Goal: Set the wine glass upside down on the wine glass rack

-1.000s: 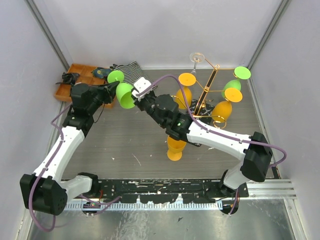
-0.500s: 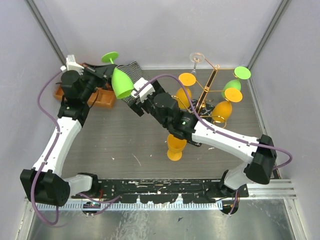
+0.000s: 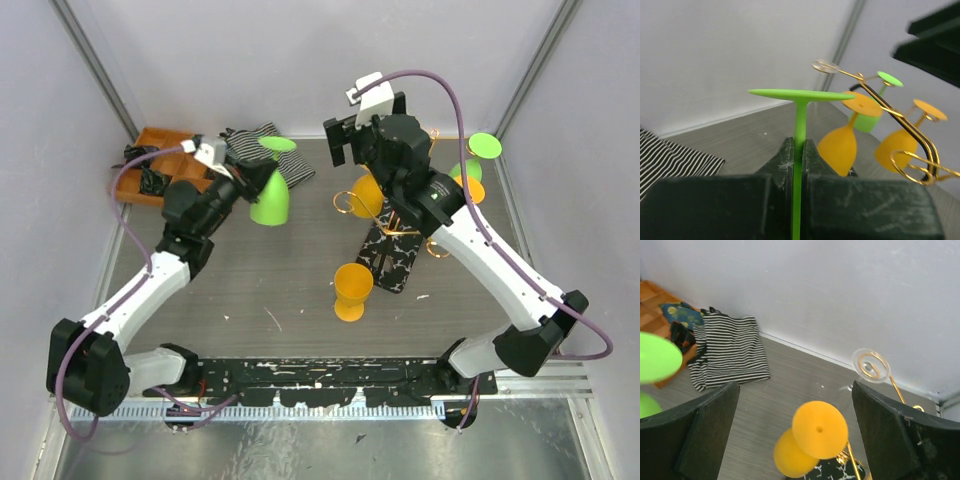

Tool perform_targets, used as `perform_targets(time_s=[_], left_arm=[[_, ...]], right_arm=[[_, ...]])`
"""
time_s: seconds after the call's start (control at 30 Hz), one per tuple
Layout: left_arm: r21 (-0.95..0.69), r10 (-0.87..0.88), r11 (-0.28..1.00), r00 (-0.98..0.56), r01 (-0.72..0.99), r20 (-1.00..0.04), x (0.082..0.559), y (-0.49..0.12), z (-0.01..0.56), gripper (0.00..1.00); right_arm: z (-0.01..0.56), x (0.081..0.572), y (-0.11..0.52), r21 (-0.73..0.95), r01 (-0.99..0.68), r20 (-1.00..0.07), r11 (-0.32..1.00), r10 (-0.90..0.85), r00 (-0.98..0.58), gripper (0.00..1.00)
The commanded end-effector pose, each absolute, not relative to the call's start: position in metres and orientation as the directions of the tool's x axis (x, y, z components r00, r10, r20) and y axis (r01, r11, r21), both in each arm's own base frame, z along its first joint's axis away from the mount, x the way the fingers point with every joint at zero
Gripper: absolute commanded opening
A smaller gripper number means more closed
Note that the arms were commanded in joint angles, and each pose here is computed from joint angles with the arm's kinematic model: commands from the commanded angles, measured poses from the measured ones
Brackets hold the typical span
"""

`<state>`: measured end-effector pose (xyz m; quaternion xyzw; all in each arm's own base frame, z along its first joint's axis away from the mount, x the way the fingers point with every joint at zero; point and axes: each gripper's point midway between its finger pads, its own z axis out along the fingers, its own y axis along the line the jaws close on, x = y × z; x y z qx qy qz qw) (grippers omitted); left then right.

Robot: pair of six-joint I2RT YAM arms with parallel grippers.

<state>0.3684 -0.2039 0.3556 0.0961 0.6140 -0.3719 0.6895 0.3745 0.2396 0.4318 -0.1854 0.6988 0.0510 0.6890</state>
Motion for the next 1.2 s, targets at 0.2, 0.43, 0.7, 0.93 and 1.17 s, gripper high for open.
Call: perform_targets(time_s=[0.2, 0.43, 0.7, 0.93, 1.17], left_arm=[[0.061, -0.31, 0.615, 0.312, 0.786, -0.898, 0.302, -0.274, 0.372, 0.0], [0.054, -0.316, 0.559, 0.273, 0.827, -0.909, 0.271, -0.294, 0.346, 0.0], [0.093, -0.317, 0.501, 0.283, 0.86, -0.905, 0.242, -0.315, 0.342, 0.0], [0.096, -0.326, 0.472, 0.275, 0.876, -0.905, 0.245, -0.333, 0.34, 0.0], [0.085, -0.338, 0.463, 0.265, 0.882, -0.903, 0.258, -0.35, 0.332, 0.0]], right_arm=[[0.462, 0.371, 0.162, -0.134, -0.184, -0.991, 0.974, -0.134, 0.013, 1.0], [0.468, 0.377, 0.147, -0.14, -0.156, -0.99, 0.978, -0.139, 0.014, 1.0], [0.458, 0.387, 0.153, -0.152, -0.178, -0.988, 0.972, -0.156, -0.005, 1.0], [0.455, 0.388, 0.154, -0.146, -0.182, -0.988, 0.972, -0.151, -0.011, 1.0], [0.454, 0.386, 0.148, -0.157, -0.168, -0.987, 0.973, -0.161, -0.013, 1.0]])
